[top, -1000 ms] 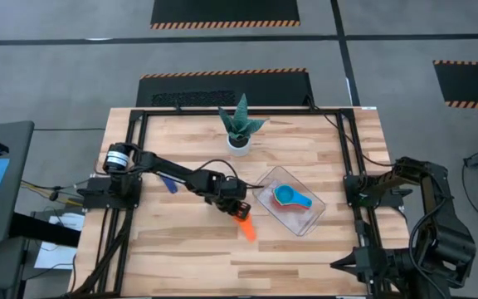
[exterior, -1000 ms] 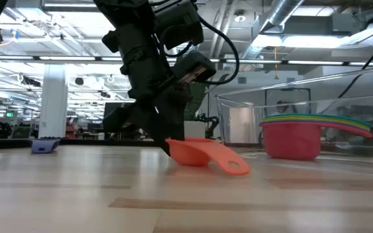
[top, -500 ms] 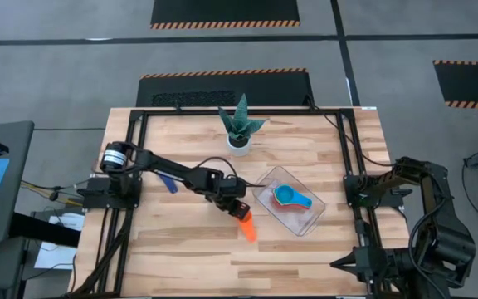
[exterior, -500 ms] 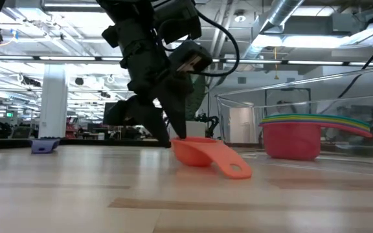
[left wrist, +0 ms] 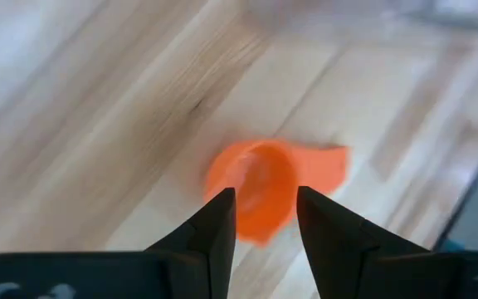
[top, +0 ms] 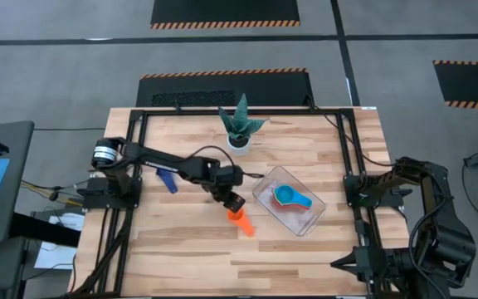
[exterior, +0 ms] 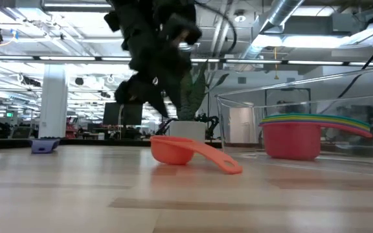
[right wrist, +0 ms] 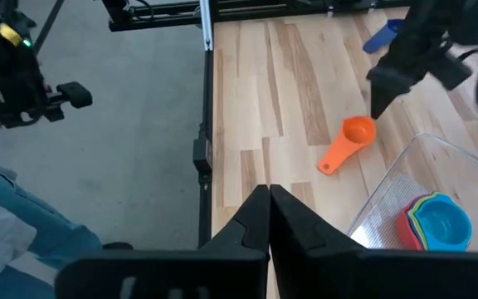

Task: Nest measuring cups in basket
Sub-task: Stack the orange measuring cup on top of the light blue measuring cup

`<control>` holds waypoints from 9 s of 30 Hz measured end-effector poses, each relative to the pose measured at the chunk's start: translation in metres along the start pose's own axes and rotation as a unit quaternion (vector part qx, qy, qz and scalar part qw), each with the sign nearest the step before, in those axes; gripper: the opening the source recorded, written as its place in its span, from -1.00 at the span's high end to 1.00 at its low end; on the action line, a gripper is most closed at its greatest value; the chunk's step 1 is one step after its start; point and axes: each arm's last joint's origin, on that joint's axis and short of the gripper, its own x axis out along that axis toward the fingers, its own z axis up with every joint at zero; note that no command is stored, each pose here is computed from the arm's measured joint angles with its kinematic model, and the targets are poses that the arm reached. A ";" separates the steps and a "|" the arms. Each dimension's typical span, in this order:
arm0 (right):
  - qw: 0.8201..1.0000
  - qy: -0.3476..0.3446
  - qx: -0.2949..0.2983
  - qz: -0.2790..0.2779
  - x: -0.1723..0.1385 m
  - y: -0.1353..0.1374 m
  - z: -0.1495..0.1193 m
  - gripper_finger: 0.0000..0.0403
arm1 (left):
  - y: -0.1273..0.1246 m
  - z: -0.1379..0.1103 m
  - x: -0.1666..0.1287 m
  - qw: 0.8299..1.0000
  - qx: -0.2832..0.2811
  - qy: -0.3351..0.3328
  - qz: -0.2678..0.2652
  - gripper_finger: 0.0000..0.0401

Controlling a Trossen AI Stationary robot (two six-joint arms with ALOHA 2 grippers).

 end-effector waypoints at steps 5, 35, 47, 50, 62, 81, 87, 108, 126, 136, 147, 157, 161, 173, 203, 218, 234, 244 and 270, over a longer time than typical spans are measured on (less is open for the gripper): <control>1.000 0.000 0.000 0.000 0.000 0.000 0.000 0.87 | -0.011 0.005 -0.022 0.988 0.147 -0.039 0.001 0.42; 0.997 -0.028 -0.042 -0.062 0.023 -0.017 0.023 0.87 | -0.019 -0.003 -0.020 0.931 0.341 -0.080 0.100 0.42; 0.992 0.024 -0.116 -0.053 0.120 -0.068 0.095 0.88 | 0.028 -0.039 -0.040 0.921 0.142 0.099 0.349 0.42; 0.990 0.055 -0.128 -0.032 0.157 -0.081 0.104 0.88 | 0.036 -0.048 -0.053 0.891 0.116 0.122 0.422 0.42; 0.952 0.242 -0.126 -0.137 0.303 -0.118 0.065 0.88 | 0.046 -0.073 -0.067 0.847 0.081 0.101 0.515 0.42; 0.981 0.172 -0.046 -0.074 0.367 -0.143 0.075 0.85 | 0.067 -0.153 -0.173 0.952 0.083 -0.163 0.244 0.42; 0.980 0.182 -0.038 -0.073 0.368 -0.152 0.076 0.87 | 0.102 -0.163 -0.151 0.947 0.051 -0.156 0.277 0.42; 0.949 0.304 -0.079 0.011 0.427 -0.152 0.022 0.33 | 0.134 -0.148 -0.102 0.913 0.158 -0.071 0.369 0.42; 0.936 0.326 -0.074 -0.107 0.416 -0.166 0.027 0.33 | 0.134 -0.142 -0.095 0.909 0.157 -0.061 0.380 0.42; 0.941 0.321 -0.038 -0.102 0.425 -0.170 0.019 0.33 | 0.134 -0.143 -0.094 0.915 0.155 -0.046 0.369 0.42; 0.943 0.317 -0.016 -0.104 0.425 -0.165 0.018 0.35 | 0.133 -0.143 -0.094 0.921 0.137 -0.043 0.361 0.42; 0.944 0.315 -0.025 -0.097 0.423 -0.155 0.016 0.27 | 0.133 -0.144 -0.094 0.922 0.135 -0.042 0.360 0.42; 0.944 0.314 -0.023 -0.097 0.422 -0.156 0.017 0.18 | 0.133 -0.144 -0.094 0.922 0.134 -0.043 0.360 0.42; 0.943 0.323 0.007 -0.081 0.421 -0.154 0.017 -0.12 | 0.133 -0.144 -0.094 0.922 0.134 -0.043 0.360 0.42; 0.944 0.319 0.080 -0.020 0.412 -0.160 0.044 -0.13 | 0.133 -0.143 -0.094 0.923 0.132 -0.044 0.360 0.42; 0.944 0.302 0.134 -0.030 0.414 -0.156 0.046 -0.13 | 0.133 -0.143 -0.094 0.923 0.131 -0.046 0.359 0.42; 0.948 0.288 0.116 -0.075 0.413 -0.148 0.041 -0.09 | 0.132 -0.142 -0.093 0.926 0.130 -0.053 0.351 0.42; 0.949 0.284 0.113 -0.073 0.411 -0.140 0.039 -0.08 | 0.132 -0.142 -0.093 0.926 0.130 -0.053 0.351 0.42; 0.946 0.267 0.119 -0.137 0.410 -0.132 0.030 -0.06 | 0.132 -0.142 -0.093 0.926 0.128 -0.055 0.352 0.42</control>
